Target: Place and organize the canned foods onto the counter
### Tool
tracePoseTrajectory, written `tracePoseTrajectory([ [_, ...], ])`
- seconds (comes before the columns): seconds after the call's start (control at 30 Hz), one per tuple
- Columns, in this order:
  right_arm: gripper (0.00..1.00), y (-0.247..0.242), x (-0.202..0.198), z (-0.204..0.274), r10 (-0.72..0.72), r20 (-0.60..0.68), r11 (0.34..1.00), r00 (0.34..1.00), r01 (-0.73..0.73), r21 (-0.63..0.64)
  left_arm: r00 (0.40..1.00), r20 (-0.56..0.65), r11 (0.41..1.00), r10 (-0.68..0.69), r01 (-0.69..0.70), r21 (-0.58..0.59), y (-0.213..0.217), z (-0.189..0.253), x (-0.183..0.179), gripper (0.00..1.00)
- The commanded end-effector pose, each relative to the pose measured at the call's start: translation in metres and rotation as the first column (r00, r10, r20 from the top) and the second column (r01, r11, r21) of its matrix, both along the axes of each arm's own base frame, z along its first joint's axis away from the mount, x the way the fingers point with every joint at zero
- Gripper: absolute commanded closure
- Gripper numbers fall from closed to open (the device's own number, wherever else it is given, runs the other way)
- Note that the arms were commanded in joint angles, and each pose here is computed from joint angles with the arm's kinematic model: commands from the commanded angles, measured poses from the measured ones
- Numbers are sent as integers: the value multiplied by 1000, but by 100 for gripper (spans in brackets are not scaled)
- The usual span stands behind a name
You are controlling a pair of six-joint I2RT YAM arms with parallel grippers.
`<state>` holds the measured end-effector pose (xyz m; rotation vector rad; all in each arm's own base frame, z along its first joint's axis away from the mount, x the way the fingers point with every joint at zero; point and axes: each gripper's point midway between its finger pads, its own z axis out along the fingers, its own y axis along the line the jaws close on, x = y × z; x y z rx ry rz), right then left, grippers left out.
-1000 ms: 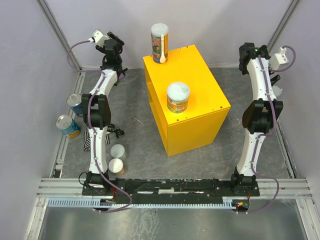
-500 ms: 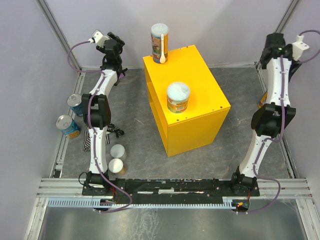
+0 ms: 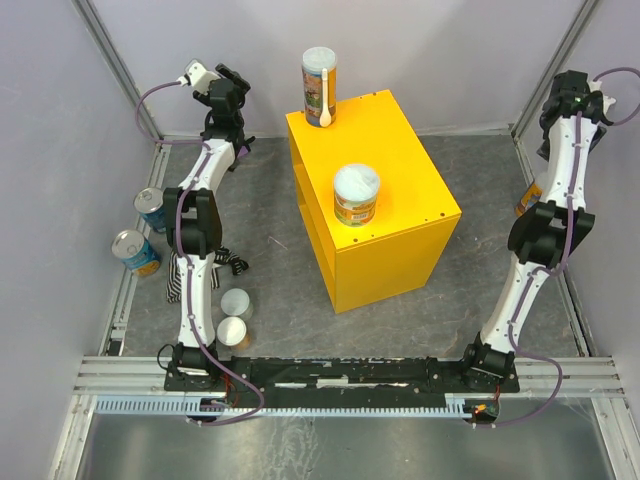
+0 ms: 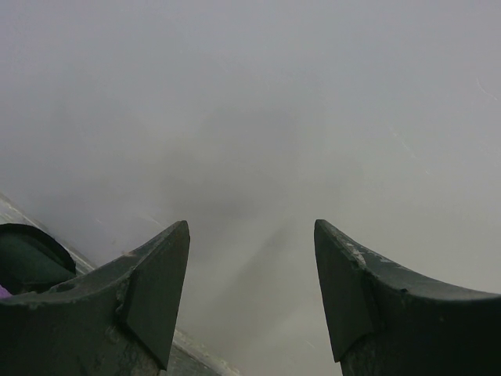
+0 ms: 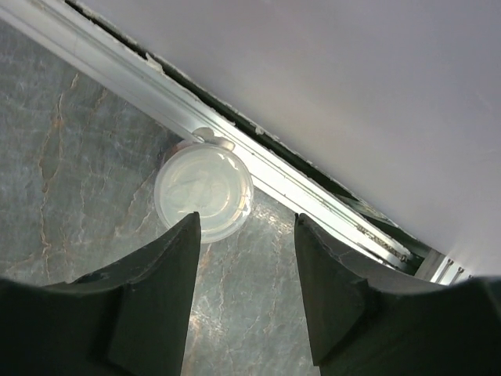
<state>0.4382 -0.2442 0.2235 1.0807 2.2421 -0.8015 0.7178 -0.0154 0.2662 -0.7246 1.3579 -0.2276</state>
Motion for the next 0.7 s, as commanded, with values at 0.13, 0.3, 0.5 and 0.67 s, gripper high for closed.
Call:
tracePoseTrajectory([
  [0.13,39,-6,7,6,58,10,998,998,-59,22,998,63,1000,9,-9,-12,1,20,2,29],
  [0.3,37,-9,10,7,74,9,997,997,-74,15,998,55,1000,12,-12,-8,0,14,4,29],
  [0.5,34,-9,9,2,117,-35,993,993,-116,25,999,54,1000,-2,2,-9,-6,8,8,29],
  [0.67,32,-7,5,-20,146,-116,988,982,-139,69,998,55,1000,-13,13,-10,-9,4,12,29],
])
